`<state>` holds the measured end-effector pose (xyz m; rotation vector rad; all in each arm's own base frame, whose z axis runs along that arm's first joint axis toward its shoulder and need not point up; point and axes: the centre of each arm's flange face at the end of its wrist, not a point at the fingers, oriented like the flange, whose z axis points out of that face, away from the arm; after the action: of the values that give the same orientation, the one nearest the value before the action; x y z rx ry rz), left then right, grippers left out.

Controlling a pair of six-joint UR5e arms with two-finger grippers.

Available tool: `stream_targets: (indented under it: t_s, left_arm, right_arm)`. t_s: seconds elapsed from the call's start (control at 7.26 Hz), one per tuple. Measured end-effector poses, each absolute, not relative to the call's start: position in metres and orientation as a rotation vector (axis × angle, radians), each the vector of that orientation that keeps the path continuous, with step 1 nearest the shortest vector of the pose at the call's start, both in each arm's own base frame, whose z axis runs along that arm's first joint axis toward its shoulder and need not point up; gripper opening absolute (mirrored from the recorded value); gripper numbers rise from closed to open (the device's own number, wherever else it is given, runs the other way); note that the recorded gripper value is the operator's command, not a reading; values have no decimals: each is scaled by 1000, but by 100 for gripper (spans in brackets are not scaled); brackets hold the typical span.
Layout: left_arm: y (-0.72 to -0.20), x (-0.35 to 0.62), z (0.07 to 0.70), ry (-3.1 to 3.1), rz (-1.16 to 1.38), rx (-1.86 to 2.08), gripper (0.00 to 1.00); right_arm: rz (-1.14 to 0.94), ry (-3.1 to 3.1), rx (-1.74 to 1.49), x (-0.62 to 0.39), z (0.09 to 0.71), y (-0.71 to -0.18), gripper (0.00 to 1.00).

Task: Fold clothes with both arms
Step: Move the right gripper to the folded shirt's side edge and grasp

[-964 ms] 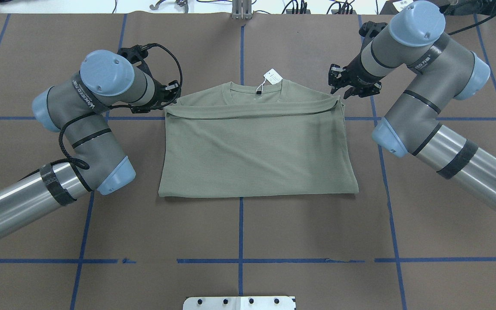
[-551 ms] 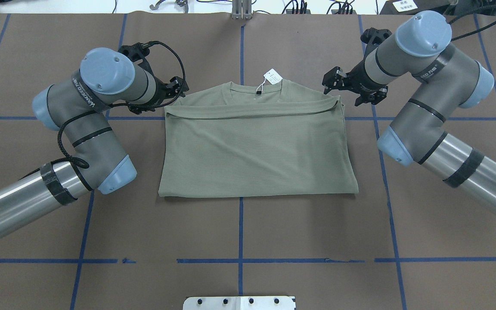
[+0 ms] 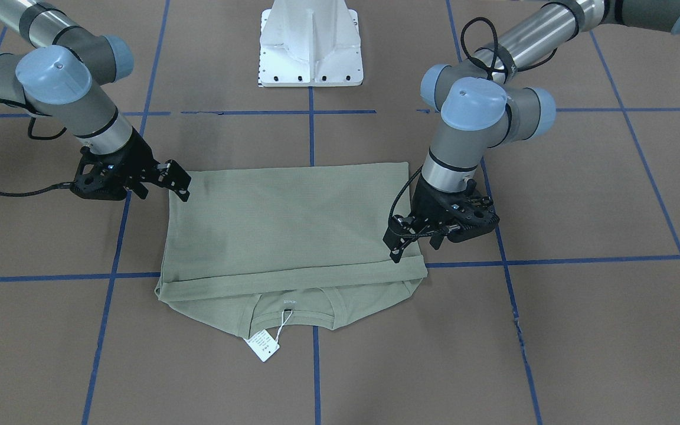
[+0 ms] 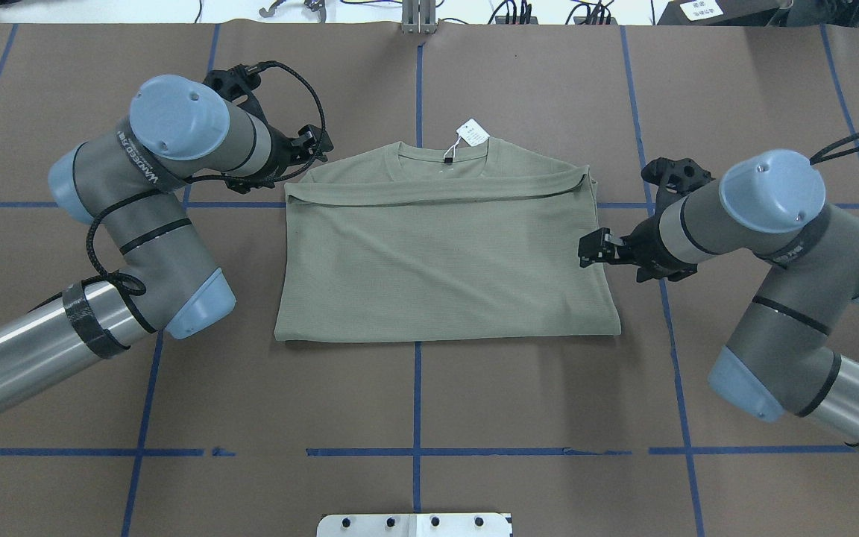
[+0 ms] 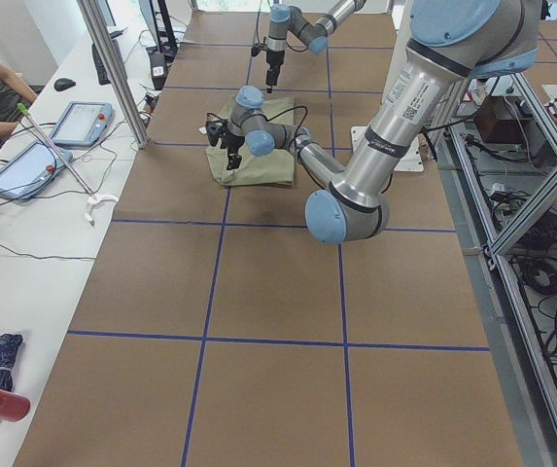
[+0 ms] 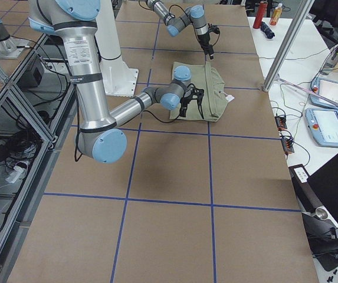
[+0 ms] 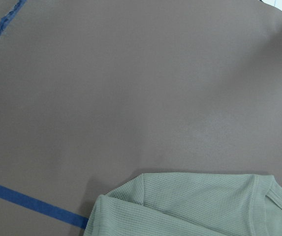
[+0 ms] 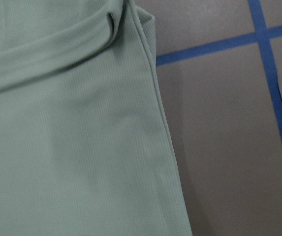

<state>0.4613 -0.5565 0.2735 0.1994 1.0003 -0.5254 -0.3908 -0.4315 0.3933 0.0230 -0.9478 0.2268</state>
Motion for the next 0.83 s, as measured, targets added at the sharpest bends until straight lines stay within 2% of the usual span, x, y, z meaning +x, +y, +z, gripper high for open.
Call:
stream_targets:
  t_s: [0.41, 0.55, 0.69, 0.83]
  left_arm:
    - [-553, 458, 267, 1014, -525, 204, 100]
    - [-553, 457, 266, 1017, -525, 205, 100]
    - [-553, 457, 266, 1018, -524, 205, 100]
    - [-553, 457, 266, 1018, -524, 205, 100]
  right_arm:
    - [181, -913, 1, -410, 412, -398, 89]
    - [171, -906, -6, -415, 415, -393, 77]
    - [163, -904, -11, -419, 416, -389, 72]
    - [157, -904, -14, -422, 416, -386, 71]
